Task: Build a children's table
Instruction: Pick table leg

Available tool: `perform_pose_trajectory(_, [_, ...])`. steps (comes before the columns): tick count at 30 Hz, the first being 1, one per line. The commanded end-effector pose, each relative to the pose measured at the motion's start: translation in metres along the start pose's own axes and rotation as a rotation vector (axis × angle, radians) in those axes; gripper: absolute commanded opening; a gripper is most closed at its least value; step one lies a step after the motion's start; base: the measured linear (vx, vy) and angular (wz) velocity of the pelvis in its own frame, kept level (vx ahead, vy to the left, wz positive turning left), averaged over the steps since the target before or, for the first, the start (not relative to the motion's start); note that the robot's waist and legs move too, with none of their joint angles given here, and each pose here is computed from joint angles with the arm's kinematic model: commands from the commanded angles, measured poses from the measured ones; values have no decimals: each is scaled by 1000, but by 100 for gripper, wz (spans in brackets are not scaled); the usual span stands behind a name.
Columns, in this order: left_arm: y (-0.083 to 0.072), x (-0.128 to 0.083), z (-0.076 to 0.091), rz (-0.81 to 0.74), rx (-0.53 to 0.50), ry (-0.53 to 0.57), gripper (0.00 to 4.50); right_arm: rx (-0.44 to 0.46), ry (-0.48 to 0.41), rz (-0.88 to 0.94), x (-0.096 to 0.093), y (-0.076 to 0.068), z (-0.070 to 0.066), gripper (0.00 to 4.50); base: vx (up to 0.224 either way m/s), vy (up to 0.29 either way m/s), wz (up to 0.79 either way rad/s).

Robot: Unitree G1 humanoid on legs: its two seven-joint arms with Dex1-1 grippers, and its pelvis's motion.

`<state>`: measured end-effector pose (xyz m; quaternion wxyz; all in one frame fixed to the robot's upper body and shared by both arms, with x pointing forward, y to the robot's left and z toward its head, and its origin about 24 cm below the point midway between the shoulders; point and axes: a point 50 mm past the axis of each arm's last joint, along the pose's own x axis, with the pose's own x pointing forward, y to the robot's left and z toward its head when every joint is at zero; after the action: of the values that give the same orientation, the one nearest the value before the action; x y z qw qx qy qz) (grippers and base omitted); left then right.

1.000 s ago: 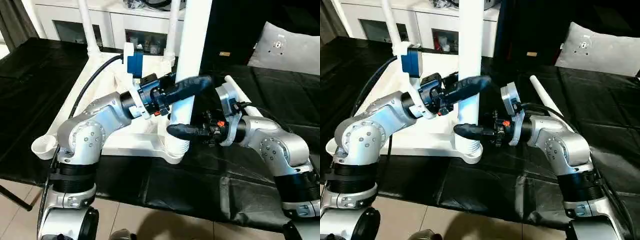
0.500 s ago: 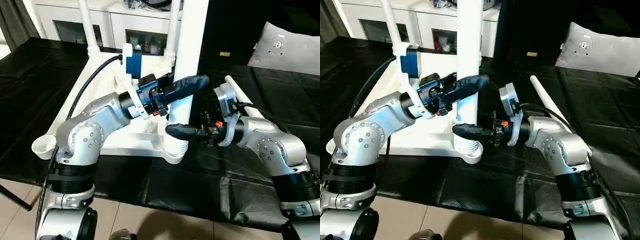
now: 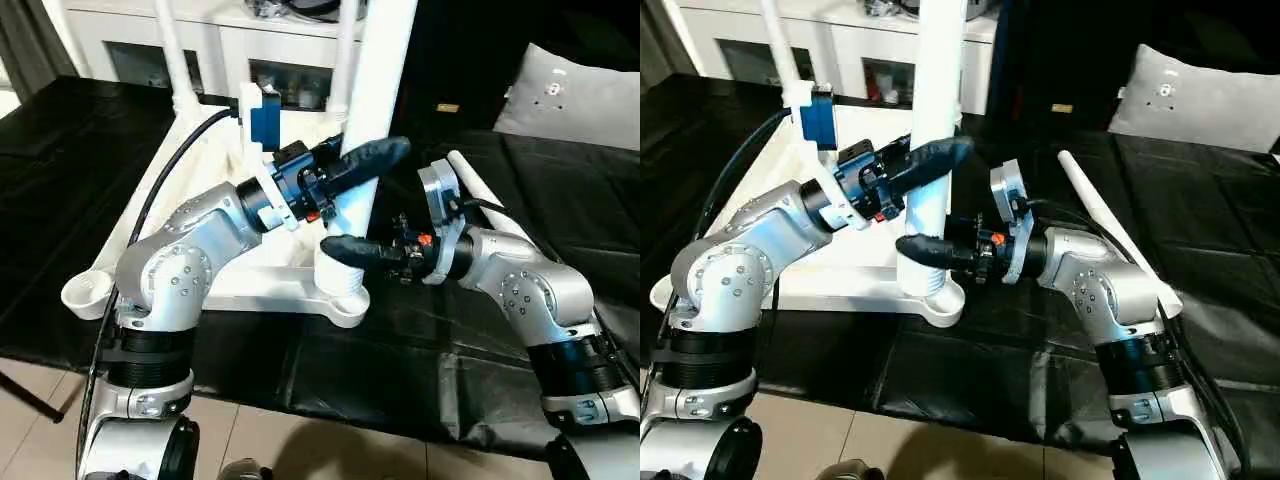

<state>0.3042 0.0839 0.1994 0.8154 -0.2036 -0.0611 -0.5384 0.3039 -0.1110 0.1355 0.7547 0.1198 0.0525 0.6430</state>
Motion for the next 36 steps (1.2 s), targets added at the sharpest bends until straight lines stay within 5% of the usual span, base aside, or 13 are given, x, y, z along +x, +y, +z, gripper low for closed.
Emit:
perform_pose_trajectory(1, [3, 0, 0, 36, -4, -9, 189, -38, -15, -102, -11, -9, 12, 272, 0, 0, 0])
perform_pose_trajectory(12, [27, -1, 11, 338, 68, -25, 187, -76, -157, -286, -26, -17, 28, 375, 0, 0, 0])
perform_pose_trajectory(18, [38, -2, 11, 520, 31, -24, 187, -88, -355, -652, -46, -32, 46, 431, 0, 0, 0])
perform_pose_trajectory(31, [40, 2, 10, 599, -18, -14, 187, -16, -203, -694, -45, -20, 24, 446, 0, 0, 0])
perform_pose_trajectory(36, [39, 3, 8, 626, 75, 39, 187, -76, -58, -628, -24, -10, 16, 446, 0, 0, 0])
